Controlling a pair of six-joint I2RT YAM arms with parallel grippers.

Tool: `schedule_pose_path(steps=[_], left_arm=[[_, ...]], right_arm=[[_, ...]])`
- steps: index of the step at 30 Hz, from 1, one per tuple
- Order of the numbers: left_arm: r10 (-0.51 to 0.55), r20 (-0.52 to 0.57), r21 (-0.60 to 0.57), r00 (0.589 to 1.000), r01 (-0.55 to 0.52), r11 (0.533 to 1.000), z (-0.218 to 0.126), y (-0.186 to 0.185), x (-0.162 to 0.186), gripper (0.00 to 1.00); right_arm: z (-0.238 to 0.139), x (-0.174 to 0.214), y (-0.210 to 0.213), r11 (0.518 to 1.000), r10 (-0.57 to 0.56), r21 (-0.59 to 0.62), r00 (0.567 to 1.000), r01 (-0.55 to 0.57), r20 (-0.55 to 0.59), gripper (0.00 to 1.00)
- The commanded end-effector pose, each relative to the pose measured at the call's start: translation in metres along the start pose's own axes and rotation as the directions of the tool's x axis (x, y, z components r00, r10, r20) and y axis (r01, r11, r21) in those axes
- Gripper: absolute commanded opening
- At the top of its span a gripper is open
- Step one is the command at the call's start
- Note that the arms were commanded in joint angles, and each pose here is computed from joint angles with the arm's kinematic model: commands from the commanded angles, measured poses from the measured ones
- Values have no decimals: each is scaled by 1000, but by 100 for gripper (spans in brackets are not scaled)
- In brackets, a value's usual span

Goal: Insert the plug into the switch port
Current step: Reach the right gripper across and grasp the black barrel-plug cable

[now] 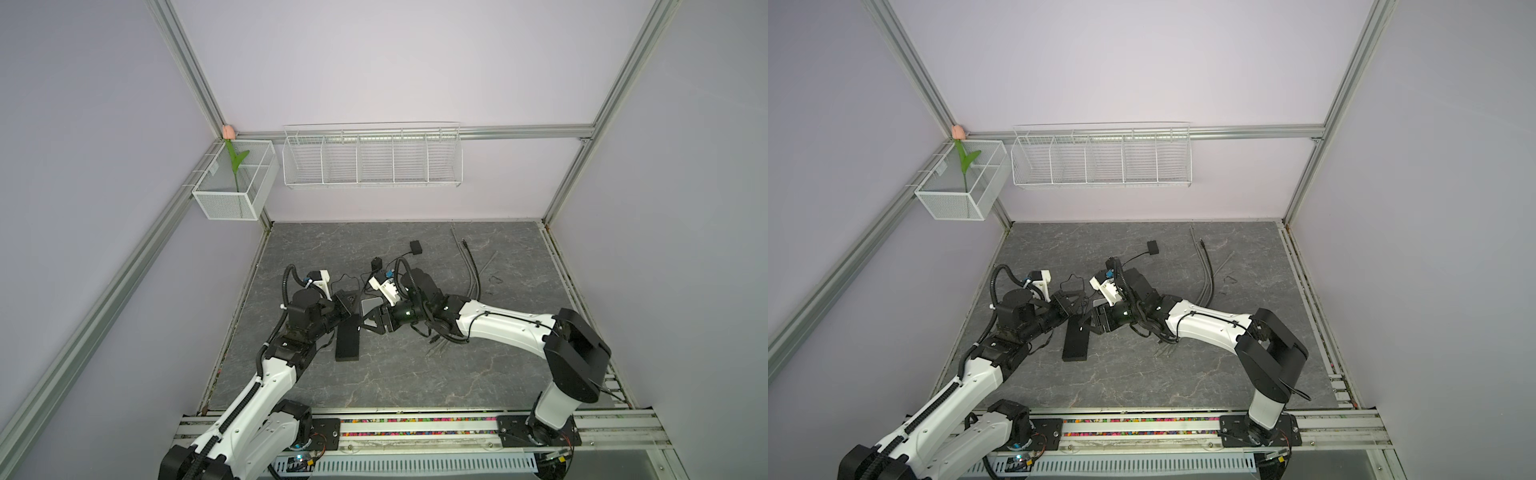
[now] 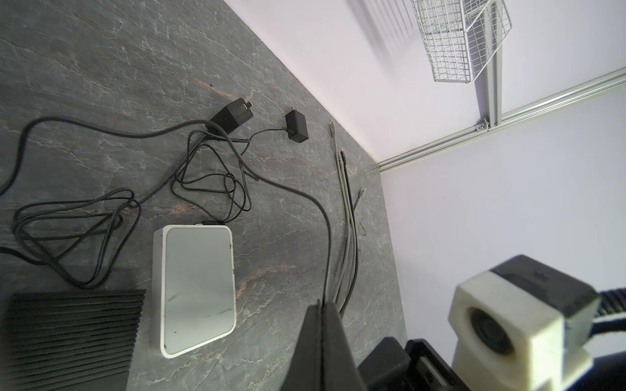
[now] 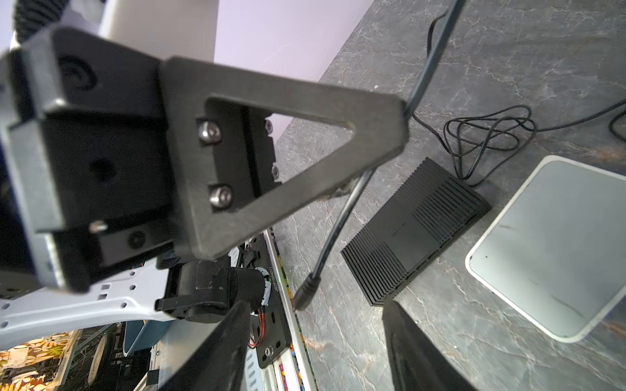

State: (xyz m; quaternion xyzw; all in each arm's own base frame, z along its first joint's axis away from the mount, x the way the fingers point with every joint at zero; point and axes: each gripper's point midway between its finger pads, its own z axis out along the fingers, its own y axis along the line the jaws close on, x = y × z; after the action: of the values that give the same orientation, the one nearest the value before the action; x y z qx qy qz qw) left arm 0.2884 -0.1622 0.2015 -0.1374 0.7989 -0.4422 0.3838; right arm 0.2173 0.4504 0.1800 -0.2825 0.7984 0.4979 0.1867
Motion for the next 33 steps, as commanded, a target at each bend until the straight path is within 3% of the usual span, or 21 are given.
schedule_pose_path(steps=[1, 10, 21, 33], left_arm=[[-8, 22, 6, 1000, 8, 1000, -4, -1, -1, 0], [-13, 29, 15, 1000, 13, 1000, -6, -2, -1, 0], [-22, 44, 11, 999, 21, 1000, -7, 0, -2, 0], [-30, 49, 11, 998, 29, 1000, -6, 0, -3, 0]], right_arm=[[5, -8, 10, 999, 7, -38, 1000, -7, 15, 64], [9, -13, 19, 996, 13, -87, 999, -10, 31, 61], [11, -9, 17, 996, 14, -84, 1000, -12, 20, 36], [18, -8, 10, 997, 22, -71, 1000, -21, 12, 39]])
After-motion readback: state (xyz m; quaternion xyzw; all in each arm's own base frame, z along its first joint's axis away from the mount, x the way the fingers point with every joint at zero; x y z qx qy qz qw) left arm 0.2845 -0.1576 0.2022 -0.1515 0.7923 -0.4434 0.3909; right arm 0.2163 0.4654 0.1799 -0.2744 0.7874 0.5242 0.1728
